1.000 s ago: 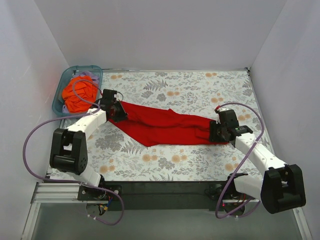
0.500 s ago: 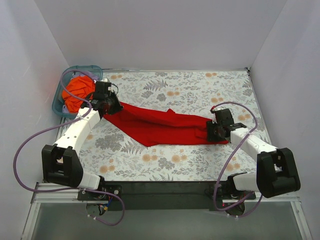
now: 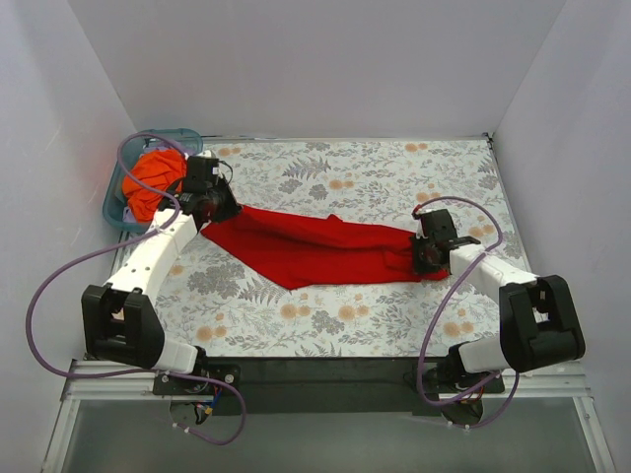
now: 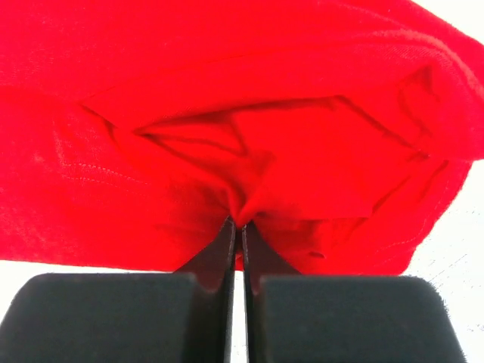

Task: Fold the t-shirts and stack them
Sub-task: Flatten the tshirt out

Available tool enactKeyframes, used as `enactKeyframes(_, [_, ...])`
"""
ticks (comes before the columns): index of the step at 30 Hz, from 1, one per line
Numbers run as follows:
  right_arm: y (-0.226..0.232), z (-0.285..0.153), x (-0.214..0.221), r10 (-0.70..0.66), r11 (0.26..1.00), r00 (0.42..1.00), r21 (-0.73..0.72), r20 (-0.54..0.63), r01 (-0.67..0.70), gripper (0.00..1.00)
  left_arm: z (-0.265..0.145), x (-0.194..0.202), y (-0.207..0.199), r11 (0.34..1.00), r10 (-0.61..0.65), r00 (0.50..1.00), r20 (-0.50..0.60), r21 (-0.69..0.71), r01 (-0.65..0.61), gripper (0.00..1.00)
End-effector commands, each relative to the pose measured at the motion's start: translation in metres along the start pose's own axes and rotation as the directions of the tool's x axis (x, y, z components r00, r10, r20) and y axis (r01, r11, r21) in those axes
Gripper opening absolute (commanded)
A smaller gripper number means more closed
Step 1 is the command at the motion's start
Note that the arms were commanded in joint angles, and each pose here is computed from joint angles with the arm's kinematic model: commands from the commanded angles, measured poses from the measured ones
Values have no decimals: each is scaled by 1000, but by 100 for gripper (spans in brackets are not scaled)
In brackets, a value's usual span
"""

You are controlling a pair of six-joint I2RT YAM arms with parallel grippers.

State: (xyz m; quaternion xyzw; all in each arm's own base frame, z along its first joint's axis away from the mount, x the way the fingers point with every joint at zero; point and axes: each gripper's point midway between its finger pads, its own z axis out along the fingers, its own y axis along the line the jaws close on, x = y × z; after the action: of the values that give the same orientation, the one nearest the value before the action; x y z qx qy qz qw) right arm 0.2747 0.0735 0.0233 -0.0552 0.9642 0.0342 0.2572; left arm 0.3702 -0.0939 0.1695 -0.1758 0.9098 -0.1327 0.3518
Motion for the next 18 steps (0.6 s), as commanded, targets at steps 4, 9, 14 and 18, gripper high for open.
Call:
enactKeyframes(4, [3,-17,-56,-12,1000,993,7,116,12,1,-5,-41,-13,999,38,995,88,-7,-38,0])
enactKeyframes(9, [-4,-52,-105,-42,998,974,64,221,29,1,-12,-81,-26,999,48,987,153,-11,-47,0])
enactKeyframes(14, [-13,-106,-151,-43,994,936,107,350,5,1,-41,-123,-40,999,42,973,226,-5,-42,0])
enactKeyframes(18, [-18,-148,-163,-44,992,899,123,435,-11,1,-104,-154,-55,998,18,937,350,49,-37,0])
